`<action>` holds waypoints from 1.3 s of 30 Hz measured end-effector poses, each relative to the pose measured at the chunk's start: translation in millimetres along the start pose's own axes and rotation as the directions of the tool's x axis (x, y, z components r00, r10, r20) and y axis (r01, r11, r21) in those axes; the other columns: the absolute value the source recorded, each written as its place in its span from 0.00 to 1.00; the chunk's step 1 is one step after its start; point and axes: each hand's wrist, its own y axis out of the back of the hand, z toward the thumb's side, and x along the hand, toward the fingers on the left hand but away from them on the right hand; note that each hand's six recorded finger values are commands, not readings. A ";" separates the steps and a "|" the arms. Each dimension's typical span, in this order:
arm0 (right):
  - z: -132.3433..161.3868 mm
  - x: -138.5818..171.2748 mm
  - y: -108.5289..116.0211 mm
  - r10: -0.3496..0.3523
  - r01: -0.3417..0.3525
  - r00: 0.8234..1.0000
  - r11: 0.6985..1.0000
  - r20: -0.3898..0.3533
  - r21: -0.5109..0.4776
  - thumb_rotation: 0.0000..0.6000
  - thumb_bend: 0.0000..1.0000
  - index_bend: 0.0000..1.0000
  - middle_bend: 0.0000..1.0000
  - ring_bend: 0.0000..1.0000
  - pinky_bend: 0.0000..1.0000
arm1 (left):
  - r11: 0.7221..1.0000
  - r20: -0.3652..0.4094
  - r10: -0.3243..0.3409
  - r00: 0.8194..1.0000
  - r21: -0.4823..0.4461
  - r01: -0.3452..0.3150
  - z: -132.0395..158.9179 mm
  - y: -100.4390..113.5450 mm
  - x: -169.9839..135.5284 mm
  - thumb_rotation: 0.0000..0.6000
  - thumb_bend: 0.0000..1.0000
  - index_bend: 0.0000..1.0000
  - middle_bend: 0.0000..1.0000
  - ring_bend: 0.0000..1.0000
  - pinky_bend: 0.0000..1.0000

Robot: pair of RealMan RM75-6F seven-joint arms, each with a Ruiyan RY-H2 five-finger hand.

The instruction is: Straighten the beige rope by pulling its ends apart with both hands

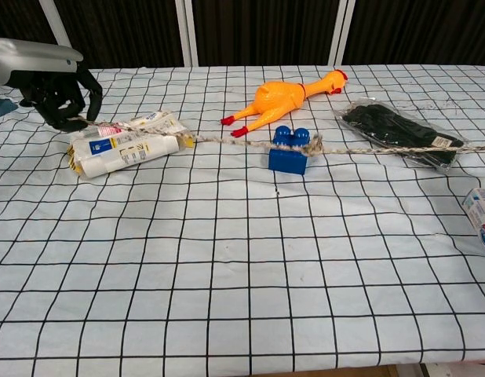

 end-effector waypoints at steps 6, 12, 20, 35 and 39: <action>-20.3 -10.0 4.4 -0.004 0.003 0.999 1.000 0.044 0.007 1.00 0.39 0.61 0.79 0.95 0.87 | 1.000 -0.007 -0.017 1.000 -0.002 0.017 -12.6 -9.5 -10.0 1.00 0.45 0.61 0.80 0.83 0.81; -35.4 -17.9 4.8 -0.003 0.002 0.997 1.000 0.079 0.011 1.00 0.39 0.61 0.79 0.95 0.87 | 0.999 -0.032 -0.032 0.999 -0.010 0.032 -27.6 -19.2 -12.1 1.00 0.45 0.61 0.80 0.83 0.81; -50.4 -27.0 1.6 0.006 -0.008 0.994 1.000 0.113 0.015 1.00 0.39 0.61 0.79 0.94 0.87 | 0.998 -0.039 -0.066 0.997 -0.022 0.065 -35.1 -38.0 -8.7 1.00 0.45 0.61 0.80 0.83 0.81; -70.3 -36.6 -12.8 0.035 -0.042 0.987 0.998 0.154 0.042 1.00 0.39 0.61 0.79 0.94 0.87 | 0.993 -0.044 -0.108 0.993 -0.052 0.106 -43.4 -69.0 -0.6 1.00 0.45 0.61 0.80 0.83 0.81; -75.8 -39.8 -17.5 0.045 -0.053 0.984 0.998 0.171 0.044 1.00 0.39 0.61 0.79 0.94 0.87 | 0.992 -0.052 -0.119 0.992 -0.060 0.115 -48.0 -74.8 1.4 1.00 0.45 0.61 0.80 0.83 0.81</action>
